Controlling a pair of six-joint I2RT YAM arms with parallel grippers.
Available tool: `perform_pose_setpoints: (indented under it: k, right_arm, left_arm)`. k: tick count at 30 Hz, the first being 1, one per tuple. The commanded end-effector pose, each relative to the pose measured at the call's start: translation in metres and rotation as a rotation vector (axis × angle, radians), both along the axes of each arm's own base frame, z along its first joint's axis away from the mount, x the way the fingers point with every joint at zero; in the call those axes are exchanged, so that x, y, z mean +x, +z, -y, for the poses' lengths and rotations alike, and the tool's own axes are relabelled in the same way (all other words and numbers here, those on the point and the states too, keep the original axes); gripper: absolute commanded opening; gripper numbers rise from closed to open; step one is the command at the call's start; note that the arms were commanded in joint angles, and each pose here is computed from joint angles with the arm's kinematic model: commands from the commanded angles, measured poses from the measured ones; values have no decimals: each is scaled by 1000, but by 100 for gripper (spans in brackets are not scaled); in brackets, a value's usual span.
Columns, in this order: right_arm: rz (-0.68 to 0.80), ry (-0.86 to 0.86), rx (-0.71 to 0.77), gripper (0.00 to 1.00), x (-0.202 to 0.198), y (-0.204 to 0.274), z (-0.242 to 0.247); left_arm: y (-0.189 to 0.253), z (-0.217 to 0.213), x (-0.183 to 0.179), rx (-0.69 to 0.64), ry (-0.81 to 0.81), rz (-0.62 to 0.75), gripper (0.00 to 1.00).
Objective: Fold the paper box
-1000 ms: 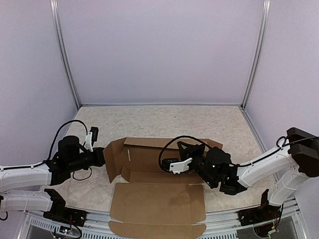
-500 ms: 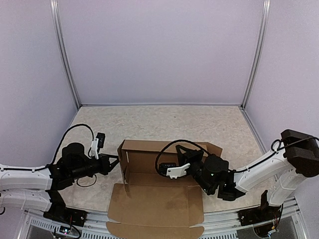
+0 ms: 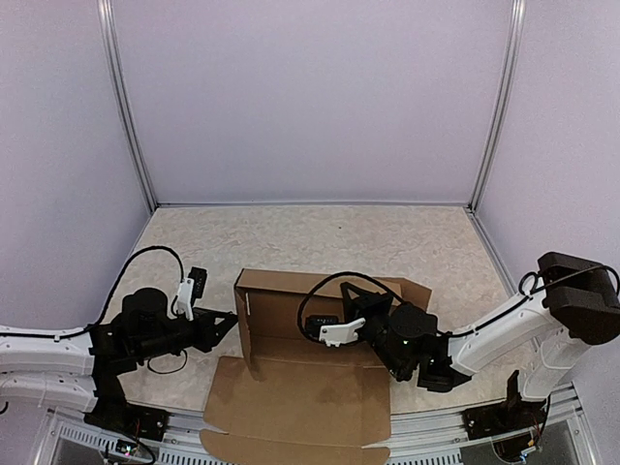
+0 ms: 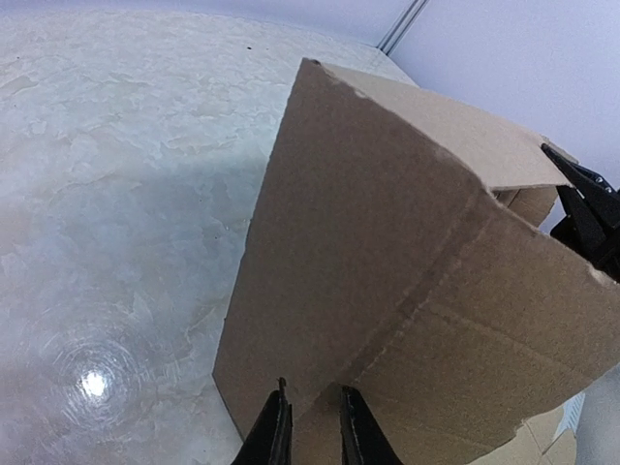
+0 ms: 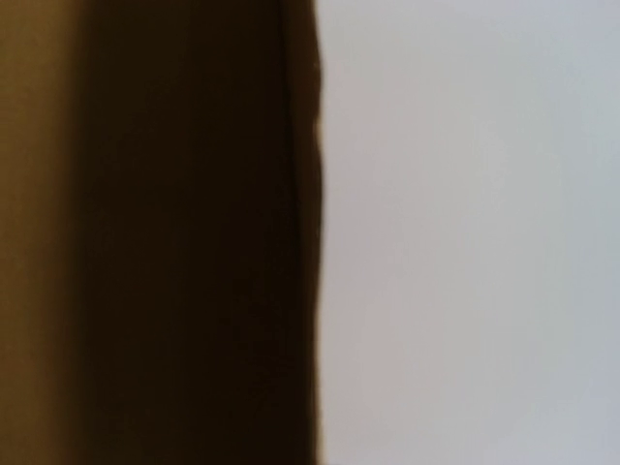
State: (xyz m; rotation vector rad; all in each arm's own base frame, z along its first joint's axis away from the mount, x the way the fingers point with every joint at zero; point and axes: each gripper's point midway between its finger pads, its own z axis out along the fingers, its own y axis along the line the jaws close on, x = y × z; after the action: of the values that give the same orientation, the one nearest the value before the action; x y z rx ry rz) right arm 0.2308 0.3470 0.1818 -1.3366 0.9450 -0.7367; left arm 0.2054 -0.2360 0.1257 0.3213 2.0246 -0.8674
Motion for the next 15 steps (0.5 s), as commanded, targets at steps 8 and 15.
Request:
perform_pose_setpoints:
  k: [8, 15]
  right_arm:
    - [-96, 22, -133, 0, -8, -44, -2]
    - [-126, 29, -119, 0, -10, -42, -2]
  left_arm:
    - [-4, -9, -3, 85, 12, 28, 21]
    - [3, -1, -1, 84, -16, 48, 27]
